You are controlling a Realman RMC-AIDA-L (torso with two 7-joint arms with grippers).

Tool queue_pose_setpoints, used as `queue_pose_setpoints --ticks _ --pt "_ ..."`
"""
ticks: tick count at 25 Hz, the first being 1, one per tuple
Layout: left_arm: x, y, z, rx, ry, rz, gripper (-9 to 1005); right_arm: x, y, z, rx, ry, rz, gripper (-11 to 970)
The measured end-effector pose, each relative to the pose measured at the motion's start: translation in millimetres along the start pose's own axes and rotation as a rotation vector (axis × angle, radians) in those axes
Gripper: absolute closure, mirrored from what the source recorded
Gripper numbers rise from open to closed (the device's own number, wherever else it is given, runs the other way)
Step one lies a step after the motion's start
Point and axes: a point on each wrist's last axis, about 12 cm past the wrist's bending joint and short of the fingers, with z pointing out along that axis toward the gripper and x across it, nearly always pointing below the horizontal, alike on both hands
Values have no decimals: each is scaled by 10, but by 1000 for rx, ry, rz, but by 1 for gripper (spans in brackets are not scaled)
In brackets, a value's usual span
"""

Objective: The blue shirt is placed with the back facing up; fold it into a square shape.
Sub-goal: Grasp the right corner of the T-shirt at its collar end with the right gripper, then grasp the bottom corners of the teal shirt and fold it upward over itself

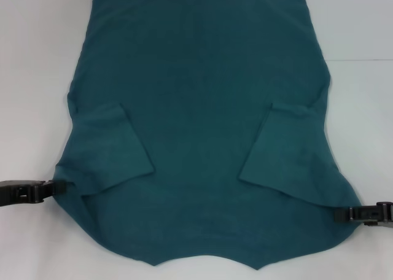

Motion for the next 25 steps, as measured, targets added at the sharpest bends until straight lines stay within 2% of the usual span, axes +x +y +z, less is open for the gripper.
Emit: queue_pose_setpoints --ticks 5,10,13,19,25 --pt "-4 2 -3 -1 0 1 978 12 2 -7 -6 -13 0 282" --pt "-17 -2 2 1 -1 3 979 47 -24 -24 1 -19 9 493" --pt "-29 -7 7 3 -1 5 979 70 -39 -35 4 -22 15 737" --pt "-36 -6 3 4 -3 3 978 137 -90 -111 -1 -63 34 930" --pt "-16 4 -18 4 4 -29 978 193 -102 -158 -19 -84 20 929"
